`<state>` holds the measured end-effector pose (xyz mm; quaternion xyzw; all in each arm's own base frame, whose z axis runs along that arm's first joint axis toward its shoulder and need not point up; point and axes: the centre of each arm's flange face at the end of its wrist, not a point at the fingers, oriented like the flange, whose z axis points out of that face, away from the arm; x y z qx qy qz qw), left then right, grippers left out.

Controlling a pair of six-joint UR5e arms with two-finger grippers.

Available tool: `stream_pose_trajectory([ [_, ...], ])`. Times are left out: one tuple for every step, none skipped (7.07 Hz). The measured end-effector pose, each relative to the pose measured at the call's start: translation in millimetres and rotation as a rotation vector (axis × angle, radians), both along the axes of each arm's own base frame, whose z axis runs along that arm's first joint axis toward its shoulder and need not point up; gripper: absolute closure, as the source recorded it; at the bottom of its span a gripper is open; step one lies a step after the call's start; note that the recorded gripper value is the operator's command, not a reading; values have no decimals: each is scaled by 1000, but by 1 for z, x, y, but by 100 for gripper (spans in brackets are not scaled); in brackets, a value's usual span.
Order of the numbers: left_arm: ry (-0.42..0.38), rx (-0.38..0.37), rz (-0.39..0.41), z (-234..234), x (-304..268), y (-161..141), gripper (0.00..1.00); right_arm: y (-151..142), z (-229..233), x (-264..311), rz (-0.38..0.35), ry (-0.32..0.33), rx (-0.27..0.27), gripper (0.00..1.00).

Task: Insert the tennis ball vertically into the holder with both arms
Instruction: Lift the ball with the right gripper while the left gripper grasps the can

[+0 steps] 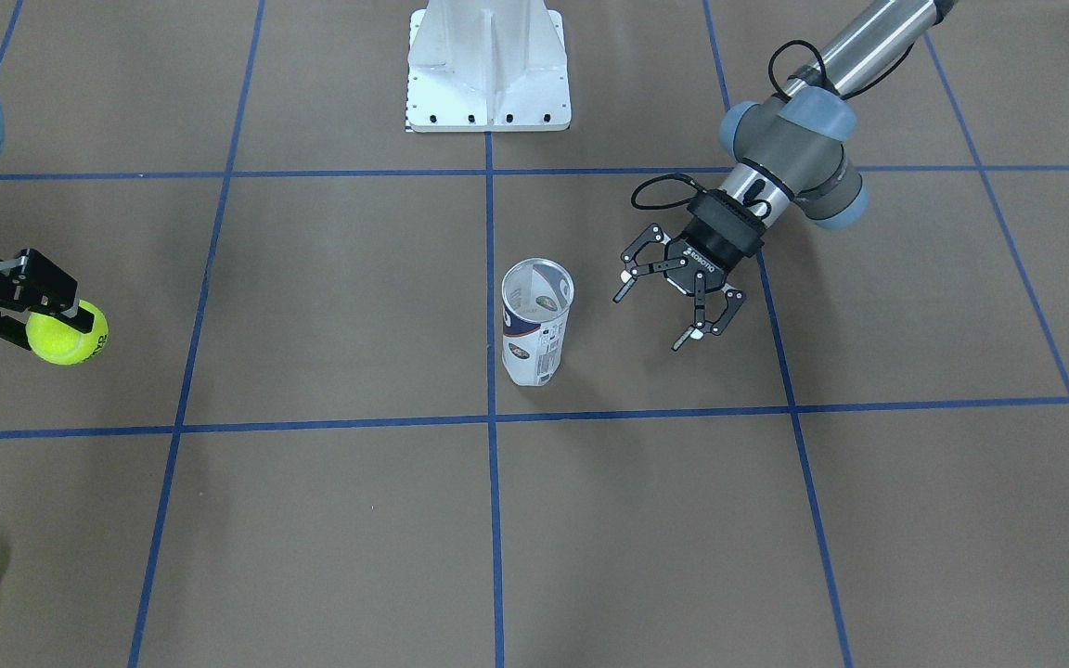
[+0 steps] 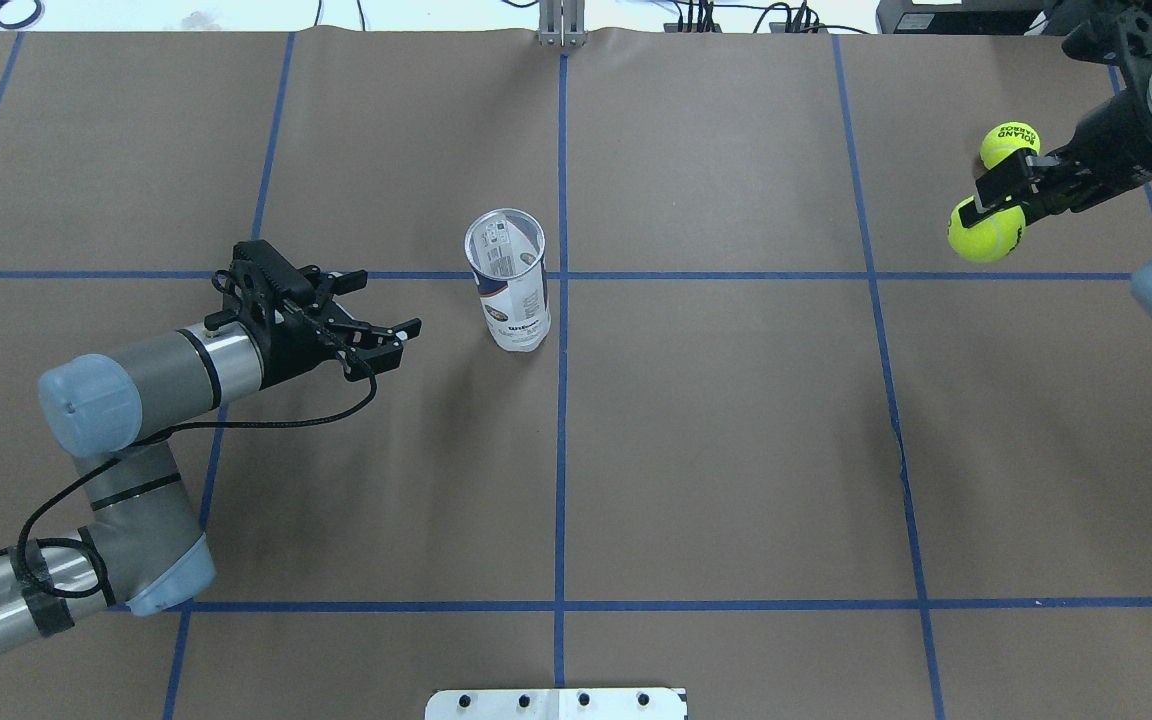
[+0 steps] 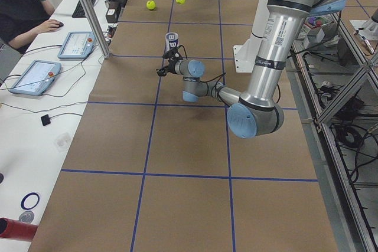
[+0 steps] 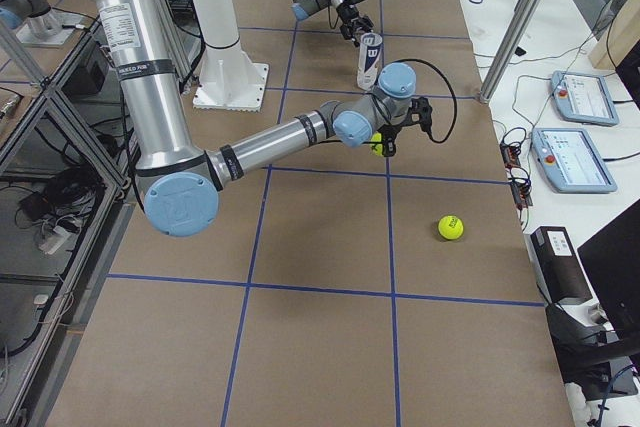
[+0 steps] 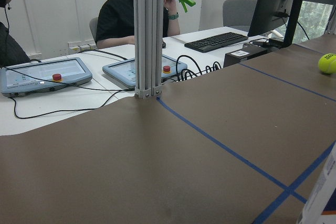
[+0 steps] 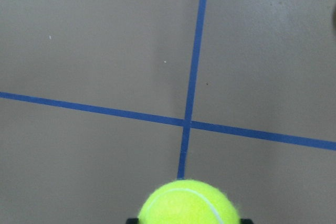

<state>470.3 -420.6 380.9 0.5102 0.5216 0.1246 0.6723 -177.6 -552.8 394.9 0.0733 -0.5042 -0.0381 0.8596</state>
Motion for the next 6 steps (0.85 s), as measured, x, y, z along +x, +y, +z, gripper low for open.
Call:
stream_pose_trajectory([
  [2, 13, 31, -5, 21, 21, 2, -4, -19, 1, 10, -14, 22, 100],
  [7, 29, 27, -15, 40, 37, 2, -7, -38, 1, 23, -30, 34, 100],
  [10, 44, 0, -24, 56, 50, 2, -10, -57, 0, 37, -47, 39, 100],
  [16, 55, -26, -34, 67, 54, 2, -13, -75, -2, 51, -63, 39, 100],
  [10, 70, -42, -40, 74, 54, 2, -15, -92, -6, 65, -78, 34, 100],
  [-10, 96, -58, -42, 77, 52, 2, -16, -108, -12, 74, -93, 28, 100],
])
